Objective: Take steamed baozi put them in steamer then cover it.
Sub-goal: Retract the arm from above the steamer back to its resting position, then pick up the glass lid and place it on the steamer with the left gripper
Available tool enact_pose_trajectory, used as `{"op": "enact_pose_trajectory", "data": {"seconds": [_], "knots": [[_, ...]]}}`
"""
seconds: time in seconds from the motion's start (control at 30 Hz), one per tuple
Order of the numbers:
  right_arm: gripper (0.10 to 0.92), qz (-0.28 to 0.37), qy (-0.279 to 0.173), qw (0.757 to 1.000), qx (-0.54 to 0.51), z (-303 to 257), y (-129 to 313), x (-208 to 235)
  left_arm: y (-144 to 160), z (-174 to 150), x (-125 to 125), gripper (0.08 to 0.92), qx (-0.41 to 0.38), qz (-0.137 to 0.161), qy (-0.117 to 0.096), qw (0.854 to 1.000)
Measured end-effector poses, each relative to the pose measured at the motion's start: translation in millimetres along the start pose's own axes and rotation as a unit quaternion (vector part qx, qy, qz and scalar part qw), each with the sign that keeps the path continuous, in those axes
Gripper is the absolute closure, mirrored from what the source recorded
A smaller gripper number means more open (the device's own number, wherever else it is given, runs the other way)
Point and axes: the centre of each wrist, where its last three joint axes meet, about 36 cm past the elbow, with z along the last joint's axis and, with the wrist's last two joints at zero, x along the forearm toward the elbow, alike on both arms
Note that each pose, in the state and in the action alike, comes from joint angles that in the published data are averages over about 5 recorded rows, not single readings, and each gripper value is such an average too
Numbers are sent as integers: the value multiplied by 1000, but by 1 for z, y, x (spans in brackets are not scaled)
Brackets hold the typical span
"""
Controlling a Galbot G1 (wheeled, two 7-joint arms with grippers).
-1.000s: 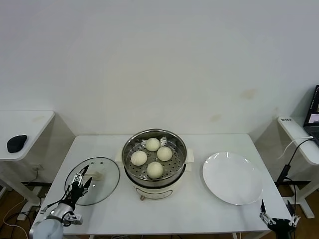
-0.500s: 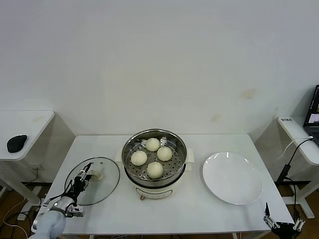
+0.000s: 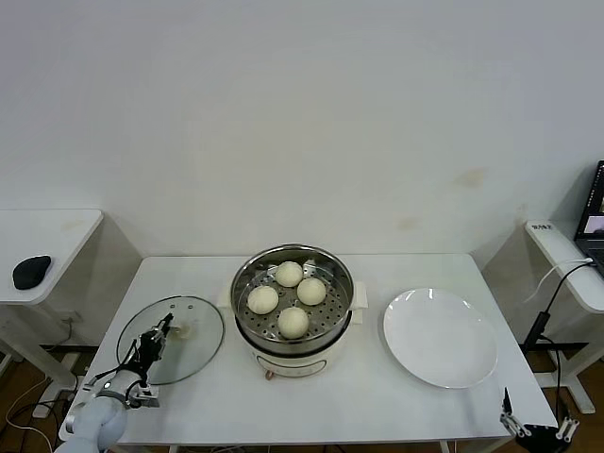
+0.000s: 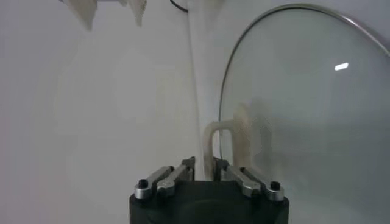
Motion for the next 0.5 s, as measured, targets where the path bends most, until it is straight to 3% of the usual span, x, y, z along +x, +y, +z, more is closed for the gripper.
{"op": "enact_pose_trajectory", "data": {"seconds": [0.27,0.5], "knots": [[200,-11,0,1000,6,-1,4,0,6,-4,7,868,6,-24,6,1000],[200,-24,-5,1000,15,-6,10,-2,30,-11,27,868,10,-59,28,998]]}}
